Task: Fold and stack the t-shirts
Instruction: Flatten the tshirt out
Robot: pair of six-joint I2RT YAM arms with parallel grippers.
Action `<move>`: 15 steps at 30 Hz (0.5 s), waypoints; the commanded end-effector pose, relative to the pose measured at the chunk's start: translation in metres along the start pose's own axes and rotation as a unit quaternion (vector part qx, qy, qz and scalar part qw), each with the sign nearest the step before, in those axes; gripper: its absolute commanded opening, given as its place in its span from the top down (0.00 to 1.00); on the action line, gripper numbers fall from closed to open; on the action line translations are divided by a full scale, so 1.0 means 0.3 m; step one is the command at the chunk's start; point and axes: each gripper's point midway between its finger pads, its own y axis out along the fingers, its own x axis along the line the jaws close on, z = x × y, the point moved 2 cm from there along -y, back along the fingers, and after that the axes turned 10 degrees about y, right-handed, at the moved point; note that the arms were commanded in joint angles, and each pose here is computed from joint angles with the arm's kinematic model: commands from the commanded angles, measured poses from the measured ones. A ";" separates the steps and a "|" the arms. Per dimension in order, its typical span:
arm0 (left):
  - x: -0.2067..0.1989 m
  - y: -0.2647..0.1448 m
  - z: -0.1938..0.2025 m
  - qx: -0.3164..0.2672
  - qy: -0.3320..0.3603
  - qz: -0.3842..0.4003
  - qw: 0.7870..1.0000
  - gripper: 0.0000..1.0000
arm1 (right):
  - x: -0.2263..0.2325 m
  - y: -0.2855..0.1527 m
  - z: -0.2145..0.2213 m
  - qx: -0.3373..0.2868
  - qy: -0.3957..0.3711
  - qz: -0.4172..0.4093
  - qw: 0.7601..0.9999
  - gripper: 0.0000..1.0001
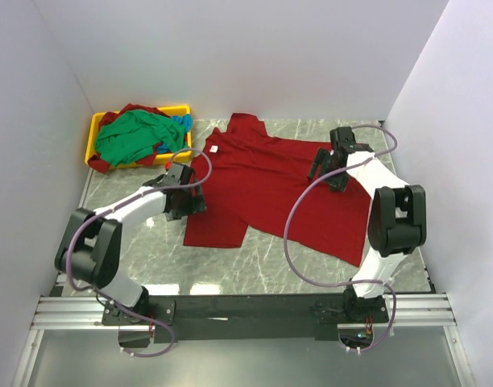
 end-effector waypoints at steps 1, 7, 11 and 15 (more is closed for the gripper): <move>0.000 -0.057 -0.019 -0.031 -0.037 0.001 0.999 0.18 | 0.004 -0.052 -0.020 -0.033 0.008 -0.020 0.999 0.18; 0.070 -0.091 0.075 -0.013 -0.079 -0.043 0.996 0.31 | -0.023 -0.068 0.027 -0.029 0.010 -0.023 0.999 0.18; 0.078 -0.102 0.132 0.002 -0.086 -0.042 0.995 0.38 | -0.040 -0.062 0.048 -0.025 0.008 -0.019 0.999 0.18; 0.100 -0.106 0.192 0.016 -0.090 -0.054 0.994 0.41 | -0.051 -0.051 0.067 -0.018 0.011 -0.017 1.000 0.18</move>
